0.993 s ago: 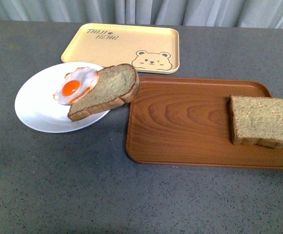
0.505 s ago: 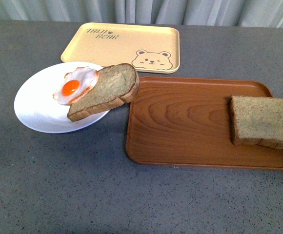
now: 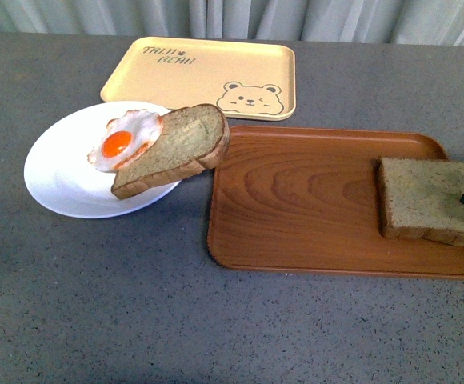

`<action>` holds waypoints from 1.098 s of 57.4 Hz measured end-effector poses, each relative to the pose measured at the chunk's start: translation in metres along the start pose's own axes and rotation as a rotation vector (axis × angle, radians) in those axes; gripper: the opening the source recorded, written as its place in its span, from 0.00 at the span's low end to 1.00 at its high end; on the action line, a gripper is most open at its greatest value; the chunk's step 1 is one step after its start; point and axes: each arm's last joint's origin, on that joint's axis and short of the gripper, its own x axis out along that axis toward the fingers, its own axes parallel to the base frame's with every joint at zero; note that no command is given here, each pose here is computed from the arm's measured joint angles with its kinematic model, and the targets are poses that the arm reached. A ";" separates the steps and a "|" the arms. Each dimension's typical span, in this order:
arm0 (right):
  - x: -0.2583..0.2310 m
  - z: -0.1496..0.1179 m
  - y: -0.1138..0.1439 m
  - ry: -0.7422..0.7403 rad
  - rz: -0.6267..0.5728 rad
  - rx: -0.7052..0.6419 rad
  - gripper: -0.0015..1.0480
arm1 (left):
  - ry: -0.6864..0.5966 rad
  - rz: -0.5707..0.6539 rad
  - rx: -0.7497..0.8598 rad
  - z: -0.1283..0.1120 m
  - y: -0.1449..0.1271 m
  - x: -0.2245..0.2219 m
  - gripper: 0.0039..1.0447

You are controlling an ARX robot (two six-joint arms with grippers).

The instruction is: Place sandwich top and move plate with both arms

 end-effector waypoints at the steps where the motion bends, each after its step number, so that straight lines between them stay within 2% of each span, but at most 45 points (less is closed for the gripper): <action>1: 0.000 0.000 0.000 0.000 0.000 0.002 0.58 | 0.000 0.000 0.000 0.000 0.000 0.000 0.92; 12: -0.006 0.005 0.004 -0.022 0.016 0.029 0.32 | 0.000 0.000 0.000 0.000 0.000 0.000 0.92; 18: -0.022 0.017 0.014 -0.053 0.080 0.060 0.10 | 0.000 0.000 0.000 0.000 0.000 0.000 0.92; 21: -0.031 0.025 0.024 -0.079 0.117 0.072 0.03 | 0.000 0.000 0.000 0.000 0.000 0.000 0.92; 31: -0.049 0.048 0.081 -0.155 0.252 0.058 0.03 | 0.000 0.000 0.000 0.000 0.000 0.000 0.92; 43: -0.055 0.060 0.178 -0.217 0.453 0.023 0.03 | 0.000 0.000 0.000 0.000 0.000 0.000 0.92; 48: -0.048 0.053 0.216 -0.203 0.516 -0.008 0.03 | 0.000 0.000 0.000 0.000 0.000 0.000 0.92; 50: -0.040 0.044 0.239 -0.176 0.556 -0.025 0.03 | 0.000 -0.001 0.000 0.000 0.000 0.000 0.92; 58: -0.016 0.016 0.282 -0.100 0.596 -0.057 0.03 | 0.000 0.000 0.000 0.000 0.000 0.000 0.92; 63: 0.000 -0.002 0.300 -0.050 0.596 -0.076 0.03 | 0.000 0.000 0.000 0.000 0.000 0.000 0.92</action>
